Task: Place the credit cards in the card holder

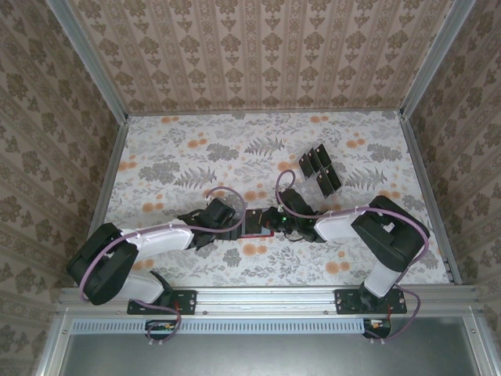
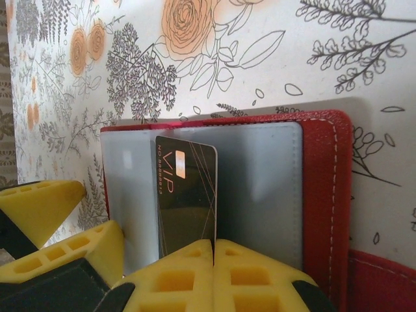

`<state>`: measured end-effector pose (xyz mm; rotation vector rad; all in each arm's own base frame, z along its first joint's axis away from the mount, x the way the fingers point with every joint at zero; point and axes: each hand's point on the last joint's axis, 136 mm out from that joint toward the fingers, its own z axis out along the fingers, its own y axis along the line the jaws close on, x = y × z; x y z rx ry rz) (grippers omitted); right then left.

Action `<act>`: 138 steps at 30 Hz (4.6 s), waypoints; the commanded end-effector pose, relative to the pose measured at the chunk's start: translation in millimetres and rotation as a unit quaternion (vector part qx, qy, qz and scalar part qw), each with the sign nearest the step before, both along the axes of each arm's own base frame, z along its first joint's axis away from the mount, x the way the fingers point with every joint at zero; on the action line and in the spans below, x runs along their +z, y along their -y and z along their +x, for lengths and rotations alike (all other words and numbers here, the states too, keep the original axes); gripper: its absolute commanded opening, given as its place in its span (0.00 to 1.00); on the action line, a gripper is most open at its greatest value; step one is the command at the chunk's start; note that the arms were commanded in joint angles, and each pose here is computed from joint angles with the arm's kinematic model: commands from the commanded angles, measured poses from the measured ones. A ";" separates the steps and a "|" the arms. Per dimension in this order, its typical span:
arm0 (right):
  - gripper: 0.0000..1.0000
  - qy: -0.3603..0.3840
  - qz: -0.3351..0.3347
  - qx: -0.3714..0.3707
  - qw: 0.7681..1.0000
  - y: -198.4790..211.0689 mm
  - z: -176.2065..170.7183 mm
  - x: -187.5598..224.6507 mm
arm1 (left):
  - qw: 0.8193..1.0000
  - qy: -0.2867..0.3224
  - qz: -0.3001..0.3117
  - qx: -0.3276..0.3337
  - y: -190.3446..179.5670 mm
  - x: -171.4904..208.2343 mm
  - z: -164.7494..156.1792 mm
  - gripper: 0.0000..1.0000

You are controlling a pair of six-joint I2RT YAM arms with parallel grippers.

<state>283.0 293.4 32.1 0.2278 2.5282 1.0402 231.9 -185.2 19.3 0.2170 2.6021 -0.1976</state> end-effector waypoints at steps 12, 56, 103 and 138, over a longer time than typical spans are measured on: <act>0.00 -0.003 -0.027 0.010 1.000 4.4 1.9 -9.5 | 0.998 -0.045 0.046 0.010 -24.8 -23.4 -20.1 1.00; 0.00 -0.024 -0.006 0.041 0.999 -19.3 -12.9 -16.6 | 0.998 -0.046 0.046 0.009 -23.8 -25.0 -20.7 1.00; 0.00 -0.045 -0.035 0.066 0.996 -42.9 -14.4 -23.9 | 0.997 -0.042 0.033 0.064 -55.5 -12.6 -10.4 1.00; 0.33 -0.019 -0.068 0.140 0.988 -69.3 -18.0 18.3 | 0.997 -0.051 0.025 0.051 -43.9 -24.6 -22.6 1.00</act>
